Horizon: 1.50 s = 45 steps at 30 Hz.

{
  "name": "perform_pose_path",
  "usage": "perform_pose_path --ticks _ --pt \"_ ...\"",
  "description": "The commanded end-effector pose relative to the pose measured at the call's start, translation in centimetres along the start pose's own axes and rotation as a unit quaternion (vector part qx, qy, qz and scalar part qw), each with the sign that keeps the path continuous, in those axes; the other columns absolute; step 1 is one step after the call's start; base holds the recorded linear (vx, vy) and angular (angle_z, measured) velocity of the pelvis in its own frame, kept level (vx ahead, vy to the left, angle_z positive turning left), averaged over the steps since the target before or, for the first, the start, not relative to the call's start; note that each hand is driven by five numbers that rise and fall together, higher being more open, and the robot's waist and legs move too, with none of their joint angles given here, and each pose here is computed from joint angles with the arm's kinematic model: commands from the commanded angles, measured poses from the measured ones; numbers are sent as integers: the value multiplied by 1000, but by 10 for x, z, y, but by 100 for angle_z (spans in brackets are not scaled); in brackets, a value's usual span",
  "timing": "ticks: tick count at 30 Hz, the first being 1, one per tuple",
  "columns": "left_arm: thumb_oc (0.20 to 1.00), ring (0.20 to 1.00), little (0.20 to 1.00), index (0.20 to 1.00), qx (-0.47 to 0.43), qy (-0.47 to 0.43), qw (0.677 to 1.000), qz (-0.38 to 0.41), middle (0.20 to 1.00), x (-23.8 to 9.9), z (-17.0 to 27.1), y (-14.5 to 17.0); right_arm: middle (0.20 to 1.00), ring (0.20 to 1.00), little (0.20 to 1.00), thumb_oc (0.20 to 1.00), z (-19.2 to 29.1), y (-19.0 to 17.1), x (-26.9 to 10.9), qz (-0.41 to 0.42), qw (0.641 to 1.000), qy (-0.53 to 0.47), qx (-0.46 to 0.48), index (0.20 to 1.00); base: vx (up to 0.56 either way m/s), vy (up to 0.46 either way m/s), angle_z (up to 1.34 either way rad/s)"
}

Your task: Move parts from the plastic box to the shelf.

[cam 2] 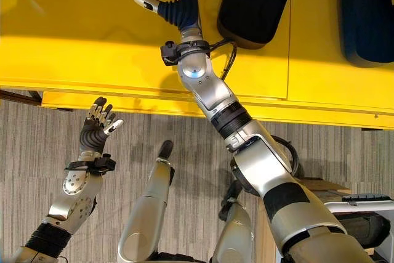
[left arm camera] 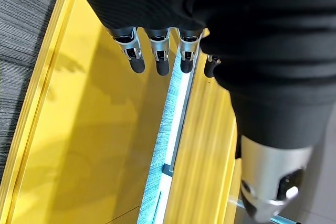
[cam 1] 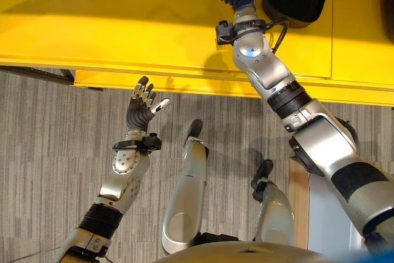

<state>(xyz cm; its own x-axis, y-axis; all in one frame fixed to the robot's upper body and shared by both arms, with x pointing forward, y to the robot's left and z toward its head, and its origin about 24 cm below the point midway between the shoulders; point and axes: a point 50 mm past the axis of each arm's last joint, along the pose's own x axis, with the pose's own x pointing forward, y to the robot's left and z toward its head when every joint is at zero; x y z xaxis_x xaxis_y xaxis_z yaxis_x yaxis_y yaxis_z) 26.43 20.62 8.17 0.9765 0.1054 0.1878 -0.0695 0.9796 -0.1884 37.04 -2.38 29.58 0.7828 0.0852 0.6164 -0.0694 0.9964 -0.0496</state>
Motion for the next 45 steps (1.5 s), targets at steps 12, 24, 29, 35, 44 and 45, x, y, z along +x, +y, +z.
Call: perform_pose_path --ticks 12,24,29,35,44,45 --pt "1000 1000 1000 1000 12 -26 999 -28 1000 1 5 -16 1000 1000 1000 1000 -7 -35 2 -106 990 10 97 1000 0 0 0" --pt "1000 1000 1000 1000 16 -27 999 -31 1000 1 4 -19 1000 1000 1000 1000 -42 -40 -13 -129 985 77 91 1000 0 0 0" --pt "1000 1000 1000 1000 16 -27 999 -26 1000 1 4 -18 1000 1000 1000 1000 -49 -38 -18 -129 983 92 97 1000 0 0 0" --pt "1000 1000 1000 1000 16 -31 999 -20 1000 1 6 -17 1000 1000 1000 1000 -53 -35 -24 -124 982 95 103 1000 0 0 0" --pt "1000 1000 1000 1000 17 -29 999 -15 1000 0 4 -16 1000 1000 1000 1000 -58 -35 -31 -125 982 99 102 1000 0 0 0" --pt "1000 1000 1000 1000 17 -30 999 -15 1000 0 5 -17 1000 1000 1000 1000 -59 -36 -32 -126 982 100 101 1000 0 0 0"
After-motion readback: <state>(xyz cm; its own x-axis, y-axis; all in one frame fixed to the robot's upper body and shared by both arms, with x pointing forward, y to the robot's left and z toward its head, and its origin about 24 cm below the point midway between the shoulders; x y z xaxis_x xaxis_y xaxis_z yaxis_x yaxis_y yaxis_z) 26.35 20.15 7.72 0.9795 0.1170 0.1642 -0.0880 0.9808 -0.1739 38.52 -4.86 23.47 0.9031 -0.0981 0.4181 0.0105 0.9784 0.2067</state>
